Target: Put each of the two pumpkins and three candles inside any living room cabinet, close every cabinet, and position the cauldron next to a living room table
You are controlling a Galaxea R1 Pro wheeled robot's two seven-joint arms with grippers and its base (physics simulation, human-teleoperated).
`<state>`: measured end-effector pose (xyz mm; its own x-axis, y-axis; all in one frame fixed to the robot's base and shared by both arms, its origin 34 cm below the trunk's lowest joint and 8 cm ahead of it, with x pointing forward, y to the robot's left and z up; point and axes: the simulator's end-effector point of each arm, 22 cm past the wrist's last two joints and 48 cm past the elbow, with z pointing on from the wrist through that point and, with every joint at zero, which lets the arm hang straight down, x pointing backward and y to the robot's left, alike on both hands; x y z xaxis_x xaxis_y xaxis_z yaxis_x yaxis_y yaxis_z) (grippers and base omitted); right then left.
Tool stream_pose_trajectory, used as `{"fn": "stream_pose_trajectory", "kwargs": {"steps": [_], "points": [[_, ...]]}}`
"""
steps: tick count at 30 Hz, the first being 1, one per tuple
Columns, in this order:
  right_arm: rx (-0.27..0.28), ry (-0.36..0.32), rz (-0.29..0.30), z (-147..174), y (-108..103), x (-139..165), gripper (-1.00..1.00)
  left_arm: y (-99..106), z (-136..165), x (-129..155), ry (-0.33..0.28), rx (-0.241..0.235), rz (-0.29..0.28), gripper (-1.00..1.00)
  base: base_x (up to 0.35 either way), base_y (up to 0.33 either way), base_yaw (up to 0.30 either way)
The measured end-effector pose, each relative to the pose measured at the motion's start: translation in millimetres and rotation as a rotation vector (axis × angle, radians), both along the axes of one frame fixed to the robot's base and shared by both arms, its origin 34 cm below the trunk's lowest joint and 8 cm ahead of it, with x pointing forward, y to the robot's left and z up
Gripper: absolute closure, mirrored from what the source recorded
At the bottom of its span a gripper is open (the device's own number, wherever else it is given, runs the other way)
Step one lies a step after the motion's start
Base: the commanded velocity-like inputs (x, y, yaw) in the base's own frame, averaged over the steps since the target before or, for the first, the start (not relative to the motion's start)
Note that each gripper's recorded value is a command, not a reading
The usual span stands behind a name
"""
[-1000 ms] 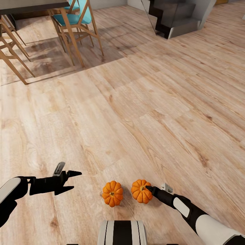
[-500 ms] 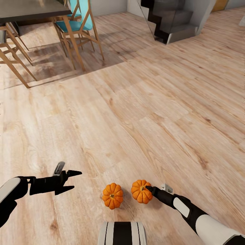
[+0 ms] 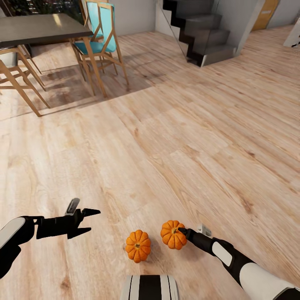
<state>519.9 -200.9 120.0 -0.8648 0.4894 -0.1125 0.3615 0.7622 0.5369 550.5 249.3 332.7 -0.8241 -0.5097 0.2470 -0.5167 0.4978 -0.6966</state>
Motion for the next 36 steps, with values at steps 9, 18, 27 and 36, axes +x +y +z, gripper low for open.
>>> {"fn": "stream_pose_trajectory", "kwargs": {"steps": [9, 18, 27, 36], "points": [[-0.002, -0.027, 0.001, 16.4, -1.0, 11.9, 1.00, -2.2, 17.3, 4.0, -0.033, -0.001, -0.006, -1.00, 0.000, 0.000, 0.000], [0.012, 0.007, 0.009, 31.6, 4.6, 14.8, 1.00, -5.8, 33.8, 6.2, -0.064, -0.002, -0.015, -1.00, 0.000, 0.000, 0.000], [0.102, -0.075, 0.019, 71.2, 28.6, 47.5, 1.00, -6.1, 50.7, 10.0, -0.097, 0.002, -0.016, -1.00, 0.000, 0.000, 0.000], [0.159, -0.139, 0.004, 107.6, 37.7, 74.8, 1.00, -10.5, 66.2, 10.3, -0.125, 0.003, -0.029, -1.00, 0.000, 0.000, 0.000]]}}
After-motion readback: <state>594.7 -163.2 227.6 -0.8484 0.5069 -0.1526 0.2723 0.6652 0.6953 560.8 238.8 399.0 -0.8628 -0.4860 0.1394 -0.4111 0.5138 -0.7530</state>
